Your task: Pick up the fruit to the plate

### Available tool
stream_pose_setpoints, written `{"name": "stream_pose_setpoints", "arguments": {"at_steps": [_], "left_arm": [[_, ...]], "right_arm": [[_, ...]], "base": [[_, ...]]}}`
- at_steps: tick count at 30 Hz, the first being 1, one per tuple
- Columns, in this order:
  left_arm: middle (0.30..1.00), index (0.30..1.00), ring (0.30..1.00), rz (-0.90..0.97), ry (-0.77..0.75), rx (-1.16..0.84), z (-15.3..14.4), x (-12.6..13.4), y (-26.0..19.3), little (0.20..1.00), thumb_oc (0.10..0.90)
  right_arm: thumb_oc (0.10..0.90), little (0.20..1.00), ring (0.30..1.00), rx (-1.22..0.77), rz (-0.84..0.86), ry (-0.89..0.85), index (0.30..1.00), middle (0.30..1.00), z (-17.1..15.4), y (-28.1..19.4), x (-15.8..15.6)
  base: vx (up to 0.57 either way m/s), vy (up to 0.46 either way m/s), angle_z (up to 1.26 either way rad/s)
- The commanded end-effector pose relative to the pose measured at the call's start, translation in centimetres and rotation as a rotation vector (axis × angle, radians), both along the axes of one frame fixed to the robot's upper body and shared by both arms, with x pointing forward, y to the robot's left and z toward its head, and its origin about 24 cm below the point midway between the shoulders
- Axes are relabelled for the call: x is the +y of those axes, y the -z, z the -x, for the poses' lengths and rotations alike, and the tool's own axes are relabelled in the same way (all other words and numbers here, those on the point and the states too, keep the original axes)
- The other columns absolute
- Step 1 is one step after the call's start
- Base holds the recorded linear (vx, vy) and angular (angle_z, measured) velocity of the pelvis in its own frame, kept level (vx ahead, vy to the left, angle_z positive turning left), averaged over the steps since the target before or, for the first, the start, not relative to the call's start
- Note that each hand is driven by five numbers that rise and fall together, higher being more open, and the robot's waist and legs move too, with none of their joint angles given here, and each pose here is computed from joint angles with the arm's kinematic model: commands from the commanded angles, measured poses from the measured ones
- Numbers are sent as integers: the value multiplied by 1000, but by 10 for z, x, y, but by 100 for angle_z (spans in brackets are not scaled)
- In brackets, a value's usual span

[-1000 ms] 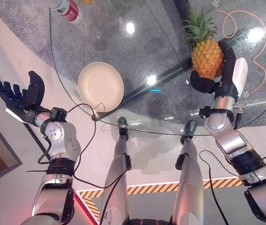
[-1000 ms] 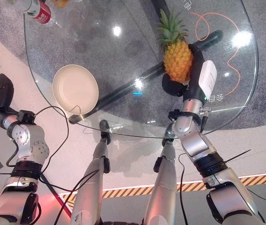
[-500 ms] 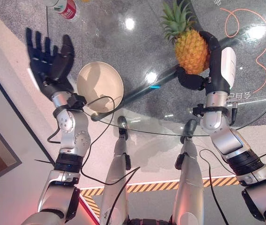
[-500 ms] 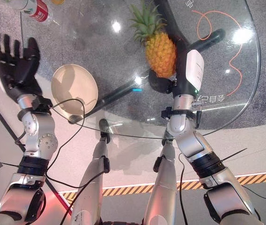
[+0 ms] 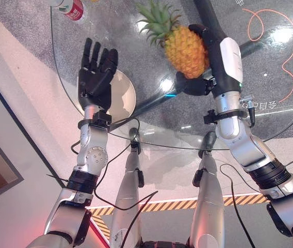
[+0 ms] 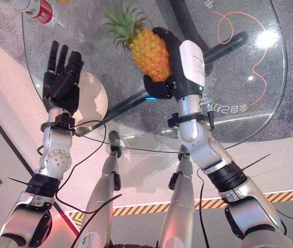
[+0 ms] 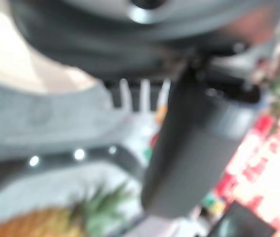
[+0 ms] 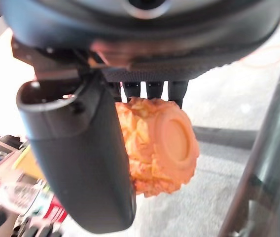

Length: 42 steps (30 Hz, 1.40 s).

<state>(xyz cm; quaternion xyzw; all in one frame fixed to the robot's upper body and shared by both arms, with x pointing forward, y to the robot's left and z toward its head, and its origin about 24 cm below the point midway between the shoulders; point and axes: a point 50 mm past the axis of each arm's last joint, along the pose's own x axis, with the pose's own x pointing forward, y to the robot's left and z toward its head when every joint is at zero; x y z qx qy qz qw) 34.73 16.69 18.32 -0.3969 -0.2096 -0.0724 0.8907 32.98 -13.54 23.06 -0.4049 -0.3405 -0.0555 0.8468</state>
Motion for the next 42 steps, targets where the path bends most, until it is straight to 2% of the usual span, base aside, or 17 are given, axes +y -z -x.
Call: {"name": "stream_pose_setpoints", "arguments": {"at_steps": [1,17,34,42], "left_arm": [[900,900,900,25,137,-290,14,-15,-59,900,800],[900,900,900,75,351,-323,18,-42,-64,900,800],[900,900,900,78,285,-331,21,-43,-70,900,800],[900,900,900,122,199,-397,26,-33,-78,900,800]], "right_arm": [[100,200,300,-392,39,-289,300,300,48,-76,40],[100,200,300,-335,136,-440,300,300,60,-74,69],[100,200,300,-301,183,-511,300,300,66,-72,85],[100,200,300,-288,205,-522,300,300,66,-70,86]], "base": [[0,0,0],[0,0,0],[0,0,0],[0,0,0]]}}
